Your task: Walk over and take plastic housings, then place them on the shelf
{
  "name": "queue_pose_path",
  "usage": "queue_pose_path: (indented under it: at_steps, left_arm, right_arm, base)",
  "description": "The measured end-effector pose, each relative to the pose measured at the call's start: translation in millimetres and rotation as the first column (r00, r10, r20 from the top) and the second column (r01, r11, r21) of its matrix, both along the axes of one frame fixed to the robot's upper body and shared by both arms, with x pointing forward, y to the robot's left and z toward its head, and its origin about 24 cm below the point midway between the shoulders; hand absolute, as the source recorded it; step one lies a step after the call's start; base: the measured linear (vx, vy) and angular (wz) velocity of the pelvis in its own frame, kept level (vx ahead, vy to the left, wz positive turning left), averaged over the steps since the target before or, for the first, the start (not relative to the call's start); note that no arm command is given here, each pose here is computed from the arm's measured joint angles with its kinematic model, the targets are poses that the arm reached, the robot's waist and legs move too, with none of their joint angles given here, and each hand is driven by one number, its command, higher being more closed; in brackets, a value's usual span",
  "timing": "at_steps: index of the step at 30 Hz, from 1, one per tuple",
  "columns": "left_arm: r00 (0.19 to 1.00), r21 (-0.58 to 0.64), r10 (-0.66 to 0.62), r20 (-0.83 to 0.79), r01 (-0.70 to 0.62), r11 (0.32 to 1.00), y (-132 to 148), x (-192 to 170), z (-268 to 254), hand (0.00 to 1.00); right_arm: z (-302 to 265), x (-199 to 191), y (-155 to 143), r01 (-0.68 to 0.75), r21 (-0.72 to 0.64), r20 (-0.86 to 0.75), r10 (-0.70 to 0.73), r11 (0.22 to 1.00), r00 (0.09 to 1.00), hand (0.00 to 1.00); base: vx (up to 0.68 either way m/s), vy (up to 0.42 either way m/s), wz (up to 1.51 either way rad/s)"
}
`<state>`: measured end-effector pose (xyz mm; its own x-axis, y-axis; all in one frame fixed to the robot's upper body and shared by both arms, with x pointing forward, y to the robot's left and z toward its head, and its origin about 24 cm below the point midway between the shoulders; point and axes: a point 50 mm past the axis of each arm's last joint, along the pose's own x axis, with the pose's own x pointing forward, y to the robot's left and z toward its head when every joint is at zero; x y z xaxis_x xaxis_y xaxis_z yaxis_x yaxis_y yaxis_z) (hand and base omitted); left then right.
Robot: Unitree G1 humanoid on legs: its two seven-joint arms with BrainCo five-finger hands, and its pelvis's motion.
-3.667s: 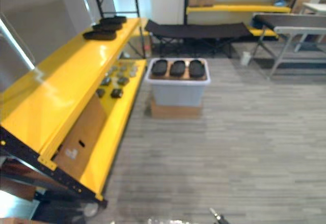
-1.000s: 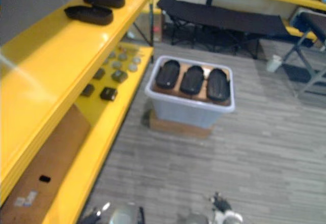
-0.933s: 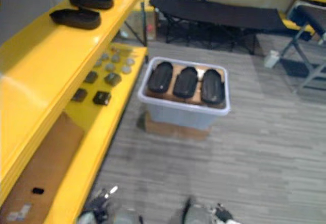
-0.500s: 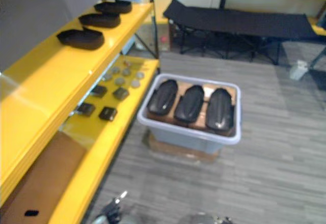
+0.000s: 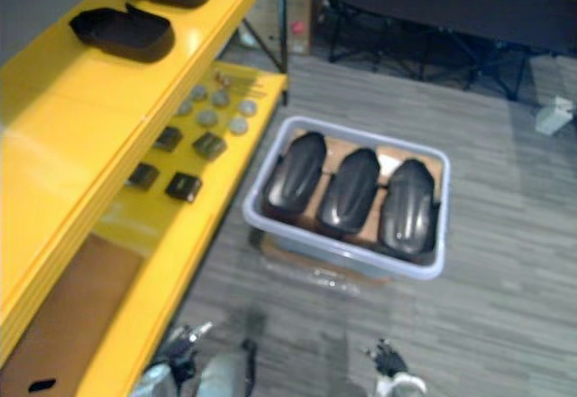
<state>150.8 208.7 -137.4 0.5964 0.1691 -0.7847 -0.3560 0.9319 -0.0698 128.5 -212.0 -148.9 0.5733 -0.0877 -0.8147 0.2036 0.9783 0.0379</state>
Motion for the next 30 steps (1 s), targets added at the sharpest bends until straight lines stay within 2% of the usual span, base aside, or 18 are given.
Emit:
queue_pose_path:
  at_steps: [3, 9, 13, 14, 18, 23, 26, 28, 30]
  left_arm:
    - [0.999, -0.02, -0.029, -0.017, 0.028, 0.999, -12.0, -1.2, -2.7, 0.0]
    - [0.998, -0.008, -0.038, -0.055, 0.037, 0.999, -11.5, -9.5, -6.5, 0.0]
    - [0.996, -0.001, -0.03, -0.084, 0.03, 1.0, -9.7, -14.1, -8.6, 0.0]
    - [0.994, 0.025, -0.062, -0.088, 0.064, 0.998, -7.7, -12.5, -7.9, 0.0]
    - [0.989, 0.069, -0.108, -0.103, 0.116, 0.991, -2.7, -12.1, -7.6, 0.0]
    - [0.99, 0.107, -0.078, -0.119, 0.09, 0.99, 10.1, -14.3, -6.2, 0.0]
    - [0.99, 0.108, -0.077, -0.116, 0.09, 0.99, 11.4, -13.8, -5.8, 0.0]
    - [0.991, 0.127, -0.053, -0.121, 0.069, 0.989, 22.4, -18.5, -4.8, 0.0]
    - [0.992, 0.061, 0.008, -0.126, -0.001, 0.998, 8.8, -25.5, -10.4, 0.0]
  right_arm:
    - [-1.1, 0.2, 6.3, -0.019, 0.011, -0.003, 0.019, 1.0, 1.0, 0.0]
    - [-5.7, -3.6, 28.2, -0.067, 0.051, -0.019, 0.069, 0.996, 0.997, 0.0]
    - [0.6, 7.1, 39.5, -0.21, 0.015, 0.078, 0.209, 0.977, 0.975, 0.0]
    - [4.2, 12.9, 44.1, -0.243, 0.005, 0.118, 0.241, 0.97, 0.963, 0.0]
    - [11.1, 22.3, 51.1, -0.279, -0.013, 0.186, 0.276, 0.96, 0.943, 0.0]
    - [10.8, 17.6, 57.6, -0.33, -0.021, 0.197, 0.328, 0.944, 0.924, 0.0]
    - [10.8, 17.2, 58.3, -0.353, -0.035, 0.195, 0.353, 0.935, 0.915, 0.0]
    - [7.3, 11.0, 67.1, -0.386, -0.017, 0.18, 0.383, 0.922, 0.906, 0.0]
    - [7.5, 13.8, 62.6, -0.421, -0.045, 0.169, 0.423, 0.906, 0.89, 0.0]
  base:
    - [0.03, -0.003, 0.0]
    - [-0.01, 0.027, -0.04]
    - [-0.1, 0.029, -0.08]
    - [-0.13, 0.069, -0.06]
    - [-0.14, 0.07, 0.09]
    - [-0.04, 0.002, 0.25]
    - [0.02, -0.185, 0.49]
    - [0.07, -0.304, 0.52]
    - [0.12, -0.242, 0.06]
